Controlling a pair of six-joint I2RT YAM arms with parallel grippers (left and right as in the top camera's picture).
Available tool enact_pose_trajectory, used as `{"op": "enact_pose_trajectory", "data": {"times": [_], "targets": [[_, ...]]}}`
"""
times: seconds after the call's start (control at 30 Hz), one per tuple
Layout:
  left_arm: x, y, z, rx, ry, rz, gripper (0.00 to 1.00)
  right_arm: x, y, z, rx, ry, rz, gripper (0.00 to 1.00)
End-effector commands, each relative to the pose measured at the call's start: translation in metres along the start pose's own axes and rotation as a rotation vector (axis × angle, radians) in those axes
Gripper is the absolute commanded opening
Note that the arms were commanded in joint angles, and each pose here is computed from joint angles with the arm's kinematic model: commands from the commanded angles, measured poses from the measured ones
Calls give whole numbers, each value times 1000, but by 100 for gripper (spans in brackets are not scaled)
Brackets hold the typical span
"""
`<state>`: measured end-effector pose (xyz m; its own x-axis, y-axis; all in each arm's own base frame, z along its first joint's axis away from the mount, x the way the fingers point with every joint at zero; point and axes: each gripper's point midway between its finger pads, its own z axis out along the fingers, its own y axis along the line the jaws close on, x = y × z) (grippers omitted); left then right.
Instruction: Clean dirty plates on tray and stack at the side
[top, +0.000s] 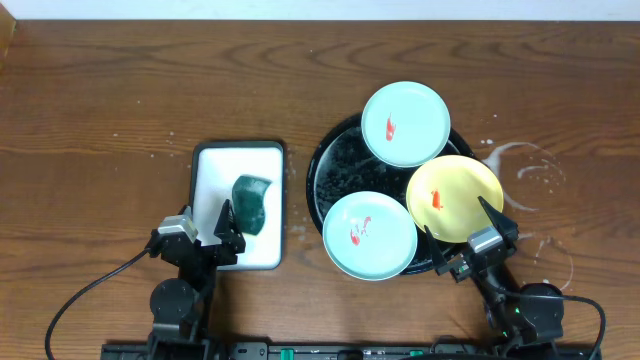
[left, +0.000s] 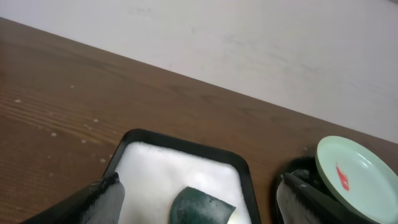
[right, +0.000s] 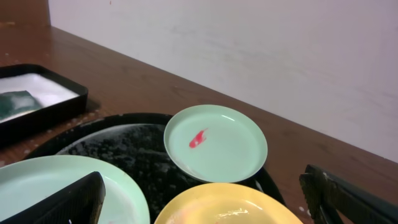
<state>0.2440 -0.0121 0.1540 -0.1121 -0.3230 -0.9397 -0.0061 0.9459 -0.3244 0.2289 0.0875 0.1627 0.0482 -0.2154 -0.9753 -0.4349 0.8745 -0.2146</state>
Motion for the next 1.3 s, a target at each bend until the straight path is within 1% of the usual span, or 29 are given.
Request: {"op": "enact_pose_trajectory", "data": {"times": [0.0,0.13,0.2,0.3,0.33,0.47,0.53,0.6,0.67,0.77,0.9,0.97,1.1,1.27], "targets": [[17,3,1,0,49,6,81,0,5,0,-31,-6,-7,99],[18,-18,0,118,65,4,81,-4,13,-1,-83,-24,11,99],[10,-32,-2,197,40,6,81,-9,18,-2,-110,-46,41,99],[-18,-47,-8,253,-44,11,81,-34,13,-4,-107,-131,181,99],[-28,-50,-10,261,-70,13,81,-45,11,-6,-106,-161,203,99],[-69,-63,-23,281,-142,17,81,-87,5,-17,-101,-242,201,99],[-88,-69,-29,281,-140,17,81,-106,2,-22,-100,-246,199,99],[-107,-75,-32,269,-106,15,81,-123,-1,-23,-107,-213,210,99],[-122,-81,-31,248,-44,12,81,-135,-3,-21,-124,-147,222,99],[-134,-86,-22,201,93,8,81,-148,-8,-10,-148,15,282,99],[-127,-84,-6,108,359,4,81,-153,-10,9,-202,247,363,99],[-113,-80,3,64,500,22,81,-151,-9,20,-234,358,411,99],[-77,-68,21,4,697,31,81,-134,-9,41,-264,507,476,99],[-26,-51,33,-73,917,17,81,-97,2,56,-281,679,648,99]]}}
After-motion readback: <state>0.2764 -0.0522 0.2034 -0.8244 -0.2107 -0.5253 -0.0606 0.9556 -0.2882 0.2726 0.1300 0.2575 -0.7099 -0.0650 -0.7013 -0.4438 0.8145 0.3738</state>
